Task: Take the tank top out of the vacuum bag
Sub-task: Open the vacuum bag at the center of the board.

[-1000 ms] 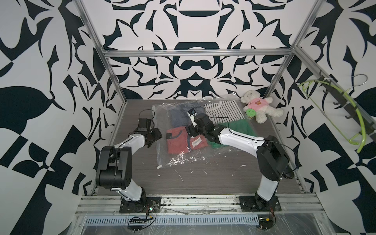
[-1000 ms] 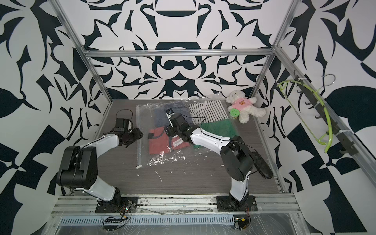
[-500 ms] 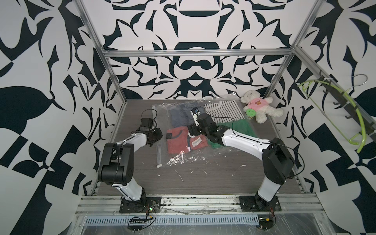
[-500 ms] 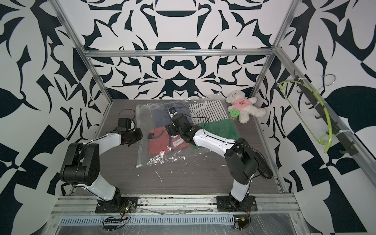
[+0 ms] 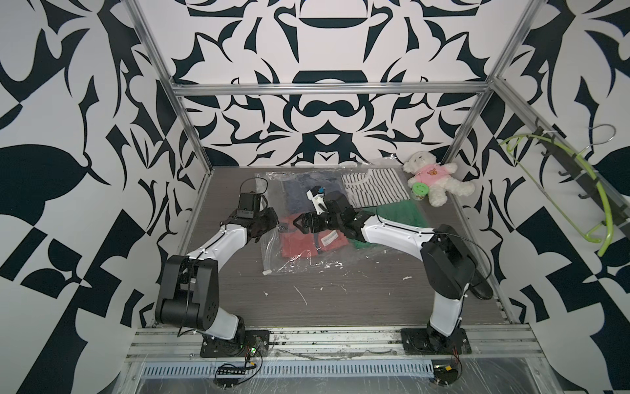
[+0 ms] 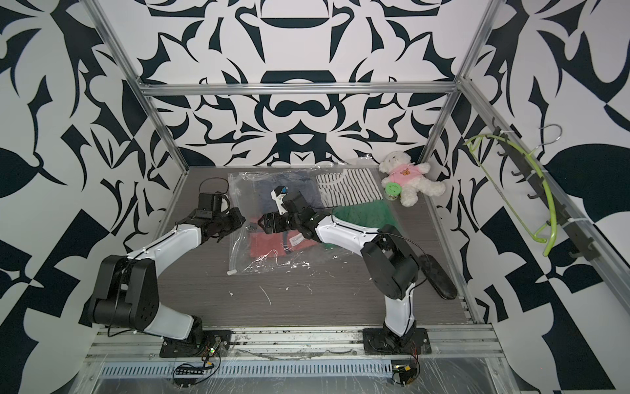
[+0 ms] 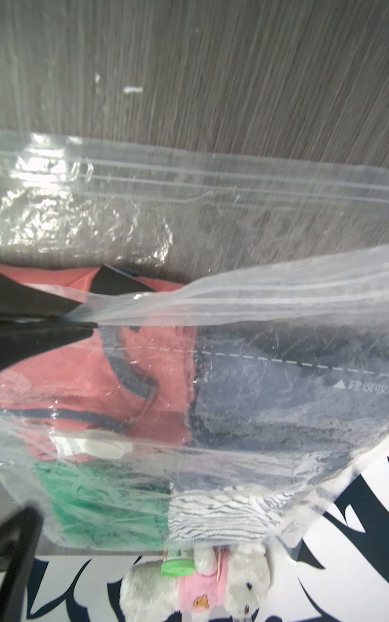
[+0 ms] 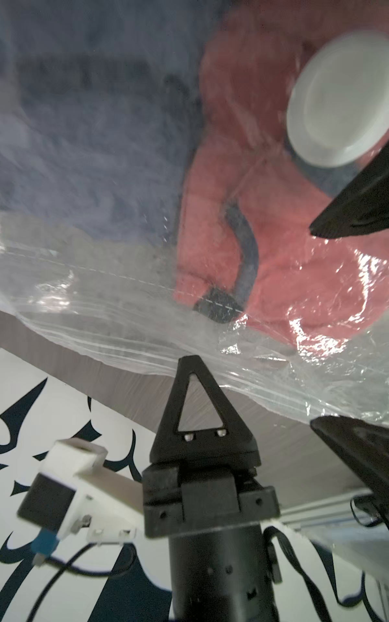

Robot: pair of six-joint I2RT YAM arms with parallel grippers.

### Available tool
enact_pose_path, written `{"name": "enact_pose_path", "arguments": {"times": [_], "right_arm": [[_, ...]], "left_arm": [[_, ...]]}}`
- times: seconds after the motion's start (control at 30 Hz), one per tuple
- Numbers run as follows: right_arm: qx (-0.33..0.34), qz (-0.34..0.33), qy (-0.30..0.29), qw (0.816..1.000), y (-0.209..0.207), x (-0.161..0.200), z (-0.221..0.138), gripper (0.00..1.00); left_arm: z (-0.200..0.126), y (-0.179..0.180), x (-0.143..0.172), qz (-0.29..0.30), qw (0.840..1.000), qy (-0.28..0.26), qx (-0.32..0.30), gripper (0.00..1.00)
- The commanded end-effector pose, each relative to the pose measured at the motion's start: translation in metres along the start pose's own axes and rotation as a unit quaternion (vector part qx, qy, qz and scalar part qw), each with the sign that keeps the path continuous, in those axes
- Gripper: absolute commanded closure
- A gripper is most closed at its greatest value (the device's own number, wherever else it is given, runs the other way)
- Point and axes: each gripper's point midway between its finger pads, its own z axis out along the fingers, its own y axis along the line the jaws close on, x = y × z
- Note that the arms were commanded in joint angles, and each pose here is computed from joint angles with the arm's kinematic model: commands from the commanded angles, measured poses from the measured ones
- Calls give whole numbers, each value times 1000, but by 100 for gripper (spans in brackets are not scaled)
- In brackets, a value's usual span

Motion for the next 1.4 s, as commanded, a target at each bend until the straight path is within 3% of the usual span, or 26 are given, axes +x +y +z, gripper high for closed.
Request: {"name": "enact_pose_path", "arguments": {"times": [0.0,0.43,0.8,1.0,1.27,1.37], "right_arm": [[-77,31,-10,996,38,-11,-2,15],[-57,60,-1,997,46,17,21,10],[54,36,-58,996,34,22,38,12],[45,31,-81,995,37,14,44,27],[24,8,-93,995,50,7,41,69],[26,2,-90,996,50,9,40,78]], "left_arm": [[-21,-25,-9,-2,999,-18,29,100],[-26,-39,2,-16,999,-23,47,100],[-29,-45,5,-9,998,-29,49,100],[-27,-47,10,-15,998,-29,55,100],[-27,-44,12,-16,998,-32,53,100],[-29,-44,11,-14,998,-37,52,100]]}}
